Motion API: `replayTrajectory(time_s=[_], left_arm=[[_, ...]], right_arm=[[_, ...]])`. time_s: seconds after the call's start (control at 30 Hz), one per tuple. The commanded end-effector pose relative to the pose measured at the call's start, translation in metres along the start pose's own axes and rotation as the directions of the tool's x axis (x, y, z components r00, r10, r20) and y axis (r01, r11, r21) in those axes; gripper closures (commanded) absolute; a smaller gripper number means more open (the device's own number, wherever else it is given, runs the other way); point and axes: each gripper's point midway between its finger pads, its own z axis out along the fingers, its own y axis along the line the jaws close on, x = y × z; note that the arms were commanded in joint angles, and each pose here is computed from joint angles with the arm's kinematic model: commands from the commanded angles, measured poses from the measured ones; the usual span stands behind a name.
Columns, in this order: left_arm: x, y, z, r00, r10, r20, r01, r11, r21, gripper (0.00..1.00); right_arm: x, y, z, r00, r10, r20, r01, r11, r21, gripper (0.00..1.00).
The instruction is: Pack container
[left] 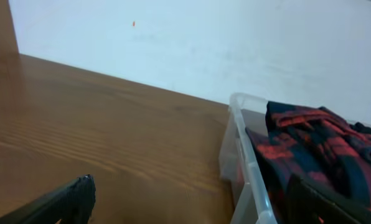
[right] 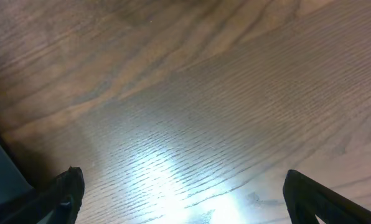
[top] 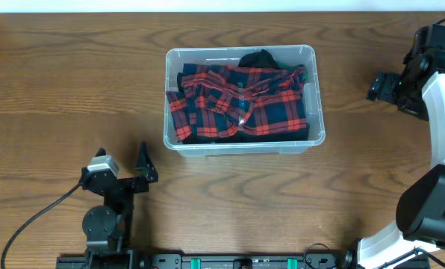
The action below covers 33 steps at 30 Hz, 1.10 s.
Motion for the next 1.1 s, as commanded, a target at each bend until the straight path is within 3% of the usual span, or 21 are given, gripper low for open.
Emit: replayTrajectory(time_s=[0.0, 0.3, 0.47, 0.77, 1.07], left_arm=[[0.002, 0.000, -0.001, 1.000, -0.003, 0.026, 0.003, 1.000, 0.012, 0.02], [0.019, 0.008, 0.001, 1.000, -0.002, 0.026, 0.003, 1.000, -0.008, 0.02], [0.012, 0.010, 0.000, 0.998, 0.009, 0.056, -0.008, 1.000, -0.022, 0.02], [0.044, 0.019, -0.001, 0.997, 0.020, -0.072, -0.024, 0.998, -0.059, 0.02], [0.044, 0.019, -0.001, 0.997, 0.027, -0.073, -0.032, 0.998, -0.057, 0.02]], right_arm=[[0.000, 0.000, 0.002, 1.000, 0.012, -0.006, -0.012, 1.000, 0.001, 0.01], [0.000, 0.000, 0.002, 1.000, 0.012, -0.006, -0.012, 1.000, 0.002, 0.01], [0.000, 0.000, 0.002, 1.000, 0.012, -0.006, -0.012, 1.000, 0.001, 0.01], [0.000, 0.000, 0.002, 1.000, 0.012, -0.006, -0.012, 1.000, 0.001, 0.01], [0.000, 0.000, 0.002, 1.000, 0.010, -0.006, -0.010, 1.000, 0.001, 0.01]])
